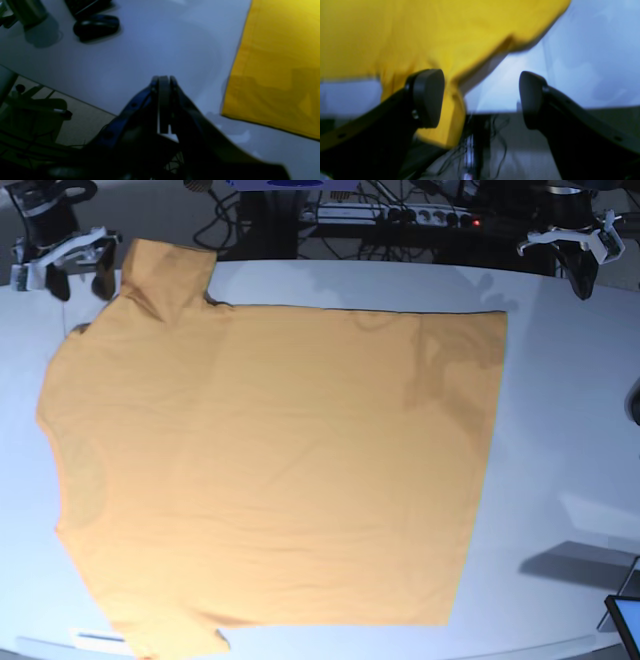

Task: Fold the T-shirt properly
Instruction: 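Move the right gripper down to the shirt's shoulder corner and grasp it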

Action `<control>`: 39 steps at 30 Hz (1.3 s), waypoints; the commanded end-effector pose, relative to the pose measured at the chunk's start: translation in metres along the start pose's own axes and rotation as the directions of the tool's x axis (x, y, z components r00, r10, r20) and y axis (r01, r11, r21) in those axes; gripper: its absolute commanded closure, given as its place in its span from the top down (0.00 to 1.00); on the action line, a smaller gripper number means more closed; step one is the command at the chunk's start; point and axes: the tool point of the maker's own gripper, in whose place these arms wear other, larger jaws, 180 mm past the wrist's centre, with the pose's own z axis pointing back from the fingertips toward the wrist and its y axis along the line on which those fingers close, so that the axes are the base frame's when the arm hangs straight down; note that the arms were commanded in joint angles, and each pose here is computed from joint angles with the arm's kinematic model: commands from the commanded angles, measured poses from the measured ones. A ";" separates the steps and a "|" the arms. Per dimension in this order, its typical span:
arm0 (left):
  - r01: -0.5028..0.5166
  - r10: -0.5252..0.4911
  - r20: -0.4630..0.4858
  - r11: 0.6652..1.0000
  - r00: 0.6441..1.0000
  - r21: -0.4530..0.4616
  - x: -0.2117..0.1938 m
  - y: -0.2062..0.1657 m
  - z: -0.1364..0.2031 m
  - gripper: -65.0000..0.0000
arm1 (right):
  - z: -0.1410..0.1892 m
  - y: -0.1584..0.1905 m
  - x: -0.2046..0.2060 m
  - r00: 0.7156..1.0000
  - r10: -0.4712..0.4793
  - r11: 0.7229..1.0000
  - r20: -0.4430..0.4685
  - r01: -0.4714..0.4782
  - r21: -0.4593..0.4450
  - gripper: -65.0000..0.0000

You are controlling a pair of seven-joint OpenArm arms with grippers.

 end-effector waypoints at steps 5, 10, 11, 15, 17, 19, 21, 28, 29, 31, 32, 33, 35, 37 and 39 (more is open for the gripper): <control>0.015 -0.015 0.030 1.000 0.999 0.004 0.009 0.004 0.002 0.00 | 0.000 -0.002 0.030 0.998 -0.028 0.999 0.060 0.025 0.044 0.69; 0.027 -0.029 0.041 0.999 0.999 0.040 0.014 0.016 0.003 0.00 | -0.001 -0.019 0.041 0.998 -0.058 0.998 0.029 0.058 0.019 0.69; 0.029 -0.031 0.042 0.999 0.999 0.041 0.015 0.017 0.003 0.00 | -0.001 -0.022 0.041 0.998 -0.058 0.998 0.013 0.057 0.009 0.69; 0.032 -0.034 0.042 0.999 0.999 0.039 0.015 0.017 0.003 0.00 | -0.006 -0.027 0.045 0.998 -0.060 0.998 -0.021 0.060 -0.003 0.69; 0.032 -0.033 0.040 0.999 0.999 0.040 0.015 0.017 0.003 0.00 | -0.008 -0.026 0.044 0.997 -0.060 0.998 -0.042 0.060 -0.001 0.69; 0.030 -0.032 0.039 0.999 0.999 0.039 0.014 0.017 0.003 0.00 | -0.010 -0.025 0.044 0.997 -0.057 0.998 -0.056 0.057 0.003 0.69; 0.029 -0.031 0.038 0.999 0.999 0.041 0.013 0.017 0.003 0.00 | -0.012 -0.023 0.041 0.995 -0.063 0.998 -0.072 0.063 0.008 0.69; 0.024 -0.024 0.002 0.998 1.000 0.060 -0.002 0.025 0.003 0.00 | -0.016 -0.016 0.034 0.991 -0.080 0.996 -0.111 0.083 0.021 0.69; 0.024 -0.024 0.000 0.998 1.000 0.061 -0.003 0.025 0.003 0.00 | -0.017 -0.014 0.032 0.990 -0.084 0.996 -0.116 0.088 0.025 0.69; 0.023 -0.023 -0.009 0.998 1.000 0.065 -0.006 0.027 0.004 0.00 | -0.019 -0.012 0.032 0.988 -0.088 0.995 -0.124 0.092 0.030 0.69; 0.022 -0.022 -0.007 0.998 1.000 0.065 -0.006 0.027 0.004 0.00 | -0.020 -0.011 0.031 0.988 -0.086 0.995 -0.129 0.091 0.032 0.69; 0.019 -0.019 0.000 0.998 1.000 0.065 -0.005 0.026 0.002 0.00 | -0.020 -0.011 0.032 0.988 -0.085 0.995 -0.131 0.090 0.034 0.69; 0.014 -0.015 0.008 0.998 1.000 0.065 -0.003 0.025 0.000 0.00 | -0.023 -0.008 0.035 0.988 -0.085 0.995 -0.132 0.091 0.044 0.69; 0.014 -0.014 0.009 0.998 1.000 0.065 -0.003 0.025 -0.001 0.00 | -0.023 -0.005 0.036 0.987 -0.093 0.993 -0.131 0.102 0.064 0.69; 0.014 -0.014 0.009 0.998 1.000 0.065 -0.003 0.025 -0.001 0.00 | -0.024 -0.003 0.038 0.987 -0.097 0.991 -0.124 0.107 0.077 0.69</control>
